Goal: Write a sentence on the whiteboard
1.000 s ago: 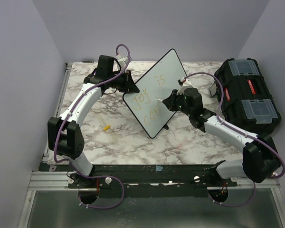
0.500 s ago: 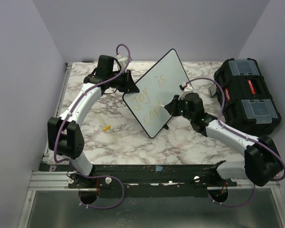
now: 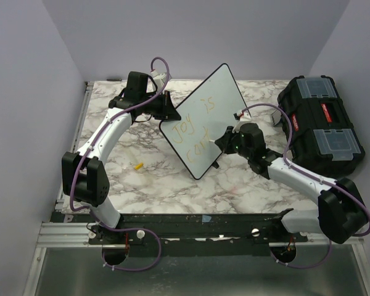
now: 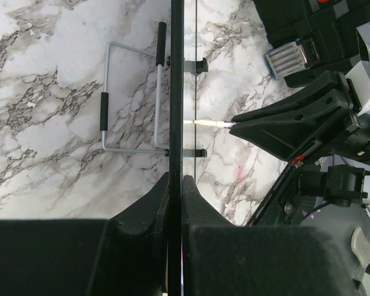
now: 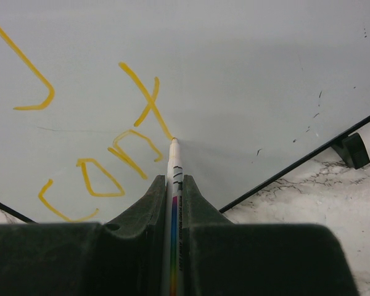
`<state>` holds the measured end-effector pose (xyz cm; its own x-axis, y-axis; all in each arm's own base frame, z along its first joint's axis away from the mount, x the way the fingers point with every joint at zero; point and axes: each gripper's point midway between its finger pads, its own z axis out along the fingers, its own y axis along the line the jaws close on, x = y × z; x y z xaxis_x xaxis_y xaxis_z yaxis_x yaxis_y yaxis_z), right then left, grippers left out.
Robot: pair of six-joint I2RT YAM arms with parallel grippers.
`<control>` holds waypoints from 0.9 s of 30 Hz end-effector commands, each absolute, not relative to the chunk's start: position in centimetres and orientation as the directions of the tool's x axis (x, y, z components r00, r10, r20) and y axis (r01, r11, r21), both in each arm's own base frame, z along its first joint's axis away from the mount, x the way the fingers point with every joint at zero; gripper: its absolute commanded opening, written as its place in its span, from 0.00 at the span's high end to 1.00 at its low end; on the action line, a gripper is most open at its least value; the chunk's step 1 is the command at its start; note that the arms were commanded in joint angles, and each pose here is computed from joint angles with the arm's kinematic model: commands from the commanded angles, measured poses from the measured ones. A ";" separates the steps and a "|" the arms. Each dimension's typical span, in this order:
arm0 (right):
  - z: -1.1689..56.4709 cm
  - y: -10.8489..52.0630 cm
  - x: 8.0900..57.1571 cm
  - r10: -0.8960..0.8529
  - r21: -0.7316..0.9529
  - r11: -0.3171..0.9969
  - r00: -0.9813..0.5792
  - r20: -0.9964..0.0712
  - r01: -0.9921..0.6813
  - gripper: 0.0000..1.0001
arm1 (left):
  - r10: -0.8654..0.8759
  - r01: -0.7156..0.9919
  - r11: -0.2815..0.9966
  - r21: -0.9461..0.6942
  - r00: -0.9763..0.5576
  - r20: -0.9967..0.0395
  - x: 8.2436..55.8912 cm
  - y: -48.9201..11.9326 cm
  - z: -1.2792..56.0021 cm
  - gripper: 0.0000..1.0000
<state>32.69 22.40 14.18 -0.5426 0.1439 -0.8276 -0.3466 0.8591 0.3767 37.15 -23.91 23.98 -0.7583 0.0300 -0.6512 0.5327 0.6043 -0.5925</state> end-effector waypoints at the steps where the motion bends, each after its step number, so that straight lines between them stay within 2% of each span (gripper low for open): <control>1: 12.7 21.3 32.4 0.113 0.335 0.893 -0.572 -0.813 -0.300 0.99 | 0.091 0.589 0.589 -0.553 -0.728 -0.679 36.7 -24.4 24.0 1.00; 27: 16.8 20.9 35.1 0.101 0.265 0.920 -0.477 -0.873 -0.289 0.99 | 0.090 0.591 0.587 -0.553 -0.726 -0.681 36.6 -24.4 24.1 1.00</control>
